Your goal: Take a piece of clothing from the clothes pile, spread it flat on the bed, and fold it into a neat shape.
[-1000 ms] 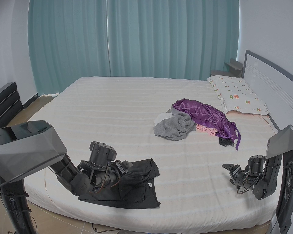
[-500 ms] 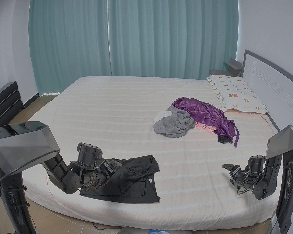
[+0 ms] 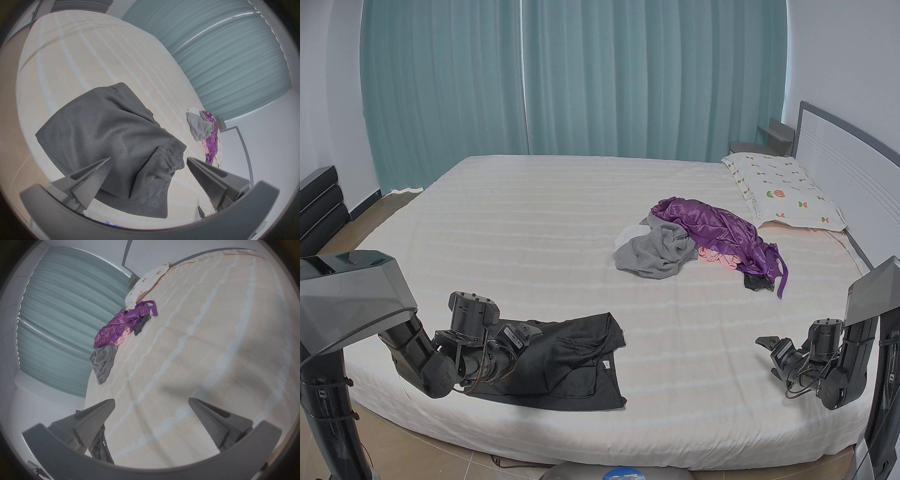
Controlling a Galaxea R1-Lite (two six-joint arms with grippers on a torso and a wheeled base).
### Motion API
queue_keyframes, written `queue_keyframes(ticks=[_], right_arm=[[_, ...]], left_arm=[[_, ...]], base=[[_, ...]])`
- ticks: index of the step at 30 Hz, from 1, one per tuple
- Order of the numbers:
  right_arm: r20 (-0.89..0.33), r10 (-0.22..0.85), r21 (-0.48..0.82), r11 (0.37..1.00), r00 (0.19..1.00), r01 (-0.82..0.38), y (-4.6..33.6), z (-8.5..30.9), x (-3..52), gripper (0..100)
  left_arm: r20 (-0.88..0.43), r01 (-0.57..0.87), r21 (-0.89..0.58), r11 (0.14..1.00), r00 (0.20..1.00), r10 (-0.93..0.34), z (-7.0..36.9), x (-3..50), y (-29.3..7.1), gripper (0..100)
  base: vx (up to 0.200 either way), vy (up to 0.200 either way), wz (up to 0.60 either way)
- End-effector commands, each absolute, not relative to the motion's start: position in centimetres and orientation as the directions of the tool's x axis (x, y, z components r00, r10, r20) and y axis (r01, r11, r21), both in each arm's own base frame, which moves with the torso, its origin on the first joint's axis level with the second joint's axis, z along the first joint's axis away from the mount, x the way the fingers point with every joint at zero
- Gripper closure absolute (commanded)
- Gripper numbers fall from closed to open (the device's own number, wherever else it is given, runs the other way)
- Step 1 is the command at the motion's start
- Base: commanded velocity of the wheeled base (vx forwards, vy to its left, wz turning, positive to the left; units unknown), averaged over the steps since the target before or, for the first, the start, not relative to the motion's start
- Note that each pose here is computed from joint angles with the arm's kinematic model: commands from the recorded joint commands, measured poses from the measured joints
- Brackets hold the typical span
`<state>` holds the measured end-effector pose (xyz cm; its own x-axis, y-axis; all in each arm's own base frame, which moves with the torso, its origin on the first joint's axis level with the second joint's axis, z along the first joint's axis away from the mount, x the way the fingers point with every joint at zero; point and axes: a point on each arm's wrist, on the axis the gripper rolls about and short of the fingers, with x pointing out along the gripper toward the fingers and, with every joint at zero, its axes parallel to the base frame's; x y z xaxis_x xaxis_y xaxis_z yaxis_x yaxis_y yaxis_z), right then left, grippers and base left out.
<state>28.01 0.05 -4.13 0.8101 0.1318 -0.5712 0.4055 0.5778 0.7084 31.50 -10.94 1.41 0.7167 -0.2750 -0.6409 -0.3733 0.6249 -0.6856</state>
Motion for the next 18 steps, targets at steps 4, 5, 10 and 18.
queue_keyframes(ticks=[4,5,10,18], right_arm=[[-0.573,0.134,0.708,0.579,0.809,0.405,0.10,-4.21,28.01,0],[-0.573,0.134,0.708,0.579,0.809,0.405,0.10,-4.21,28.01,0],[-0.573,0.134,0.708,0.579,0.809,0.405,0.10,-4.24,28.04,0],[-0.570,0.134,0.709,0.579,0.811,0.402,0.10,-4.22,28.14,0]], left_arm=[[-0.656,-0.397,-0.683,0.613,0.703,-0.274,0.69,31.81,-9.99,0],[-0.656,-0.396,-0.684,0.613,0.702,-0.277,0.67,31.85,-10.01,0],[-0.657,-0.397,-0.683,0.613,0.701,-0.278,0.62,31.85,-10.01,0],[-0.656,-0.396,-0.684,0.613,0.702,-0.277,0.67,31.85,-10.01,0]], base=[[0.000,0.200,0.00],[0.000,0.200,0.00],[0.000,0.200,0.00],[0.000,0.200,0.00]])
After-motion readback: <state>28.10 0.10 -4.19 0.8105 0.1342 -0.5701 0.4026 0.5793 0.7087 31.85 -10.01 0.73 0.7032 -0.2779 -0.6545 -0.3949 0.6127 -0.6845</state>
